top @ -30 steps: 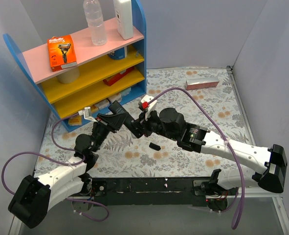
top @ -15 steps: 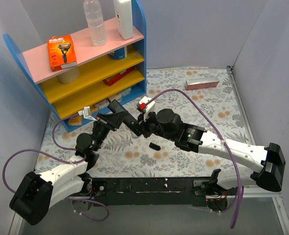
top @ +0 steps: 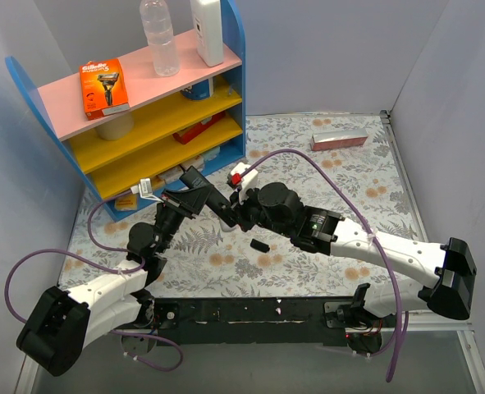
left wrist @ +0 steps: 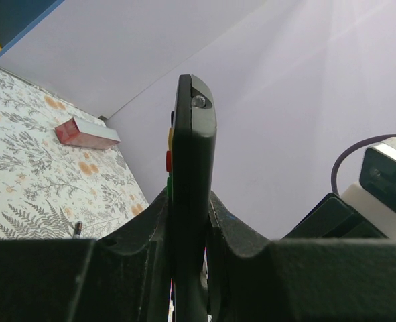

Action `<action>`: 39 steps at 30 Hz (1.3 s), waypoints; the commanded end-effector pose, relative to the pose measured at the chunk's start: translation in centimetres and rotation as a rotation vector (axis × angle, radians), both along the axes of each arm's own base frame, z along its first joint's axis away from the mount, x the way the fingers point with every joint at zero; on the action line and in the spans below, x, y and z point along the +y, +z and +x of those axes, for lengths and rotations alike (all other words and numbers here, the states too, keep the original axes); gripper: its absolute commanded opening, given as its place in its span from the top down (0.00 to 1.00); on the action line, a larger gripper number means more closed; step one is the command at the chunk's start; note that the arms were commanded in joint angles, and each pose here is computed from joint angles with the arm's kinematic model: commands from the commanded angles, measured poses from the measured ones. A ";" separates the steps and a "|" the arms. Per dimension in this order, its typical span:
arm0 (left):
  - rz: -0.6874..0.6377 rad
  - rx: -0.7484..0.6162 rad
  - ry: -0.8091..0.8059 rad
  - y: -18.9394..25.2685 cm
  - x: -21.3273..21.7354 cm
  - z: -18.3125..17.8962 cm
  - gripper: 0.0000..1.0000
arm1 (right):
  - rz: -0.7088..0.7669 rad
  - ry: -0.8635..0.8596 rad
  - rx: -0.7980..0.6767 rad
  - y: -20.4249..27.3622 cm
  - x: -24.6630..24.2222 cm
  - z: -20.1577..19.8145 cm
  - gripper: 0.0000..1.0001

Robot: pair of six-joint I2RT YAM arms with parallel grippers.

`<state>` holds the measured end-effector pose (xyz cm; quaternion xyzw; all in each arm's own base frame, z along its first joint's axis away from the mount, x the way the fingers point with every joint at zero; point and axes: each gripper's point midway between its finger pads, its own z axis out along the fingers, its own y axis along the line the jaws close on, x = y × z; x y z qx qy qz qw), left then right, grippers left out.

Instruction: Load the batteries into the remote control

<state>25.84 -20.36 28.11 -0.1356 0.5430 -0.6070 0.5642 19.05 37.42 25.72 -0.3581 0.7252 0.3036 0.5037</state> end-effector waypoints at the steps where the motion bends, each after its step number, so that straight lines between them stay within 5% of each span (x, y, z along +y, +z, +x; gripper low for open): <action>1: -0.094 -0.103 -0.007 3.9 0.7 -1.0 1.00 | -0.056 -0.027 0.011 -0.7 -0.4 0.5 0.98; 16: -0.109 -0.094 -0.035 3.8 0.3 -1.2 1.00 | -0.050 -0.036 0.030 -0.8 0.1 0.6 0.80; 39: -0.116 -0.021 -0.063 2.2 -0.1 -0.9 1.00 | -0.027 -0.051 0.031 0.0 0.6 1.0 0.71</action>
